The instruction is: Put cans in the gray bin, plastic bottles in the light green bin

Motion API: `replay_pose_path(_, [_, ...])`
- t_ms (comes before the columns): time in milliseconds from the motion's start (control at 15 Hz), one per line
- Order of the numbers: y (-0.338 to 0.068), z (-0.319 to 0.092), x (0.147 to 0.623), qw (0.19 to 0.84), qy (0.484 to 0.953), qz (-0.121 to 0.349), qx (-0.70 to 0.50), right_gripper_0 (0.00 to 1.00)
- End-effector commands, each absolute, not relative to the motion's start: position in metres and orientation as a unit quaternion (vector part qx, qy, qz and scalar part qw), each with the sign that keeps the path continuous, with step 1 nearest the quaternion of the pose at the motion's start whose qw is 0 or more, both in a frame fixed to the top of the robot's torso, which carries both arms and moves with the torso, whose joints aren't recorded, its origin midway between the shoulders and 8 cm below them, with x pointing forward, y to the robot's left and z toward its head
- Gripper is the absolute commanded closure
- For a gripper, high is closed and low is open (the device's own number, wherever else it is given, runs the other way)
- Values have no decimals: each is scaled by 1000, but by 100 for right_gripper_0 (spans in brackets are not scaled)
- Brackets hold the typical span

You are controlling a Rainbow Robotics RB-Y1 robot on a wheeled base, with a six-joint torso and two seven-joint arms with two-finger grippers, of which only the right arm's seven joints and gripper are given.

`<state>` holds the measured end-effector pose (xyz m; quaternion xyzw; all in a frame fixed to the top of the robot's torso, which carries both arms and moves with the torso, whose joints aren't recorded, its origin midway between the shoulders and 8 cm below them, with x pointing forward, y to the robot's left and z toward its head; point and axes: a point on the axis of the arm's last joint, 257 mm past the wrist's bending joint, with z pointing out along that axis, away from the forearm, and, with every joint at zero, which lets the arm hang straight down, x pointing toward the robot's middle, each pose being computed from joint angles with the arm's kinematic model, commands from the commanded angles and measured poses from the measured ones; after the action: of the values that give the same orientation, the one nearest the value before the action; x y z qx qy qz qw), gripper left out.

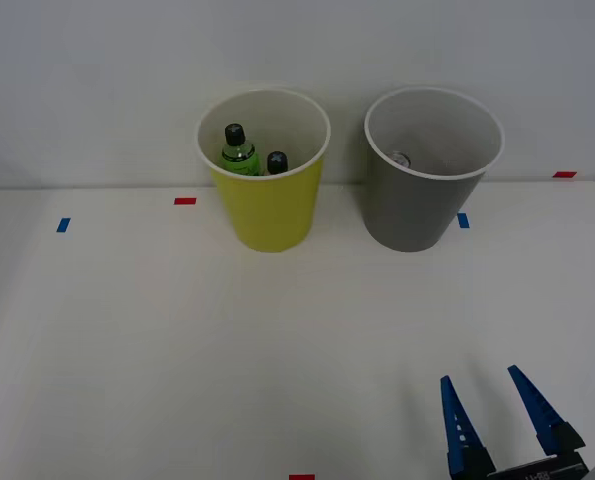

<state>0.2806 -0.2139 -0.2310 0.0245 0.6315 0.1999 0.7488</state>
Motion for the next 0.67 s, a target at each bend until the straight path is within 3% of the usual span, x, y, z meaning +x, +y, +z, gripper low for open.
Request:
replay_pose_path(67, [-208,-237,270,751,623,217,19,0])
replay_pose_path(200, [-207,-237,263,756,623,203,-18,0])
replay_pose_path(533, [-204,-232,260,781,606,117,-96,0])
replay_pose_path(667, [-203,-232,260,782,605,111,-102,0])
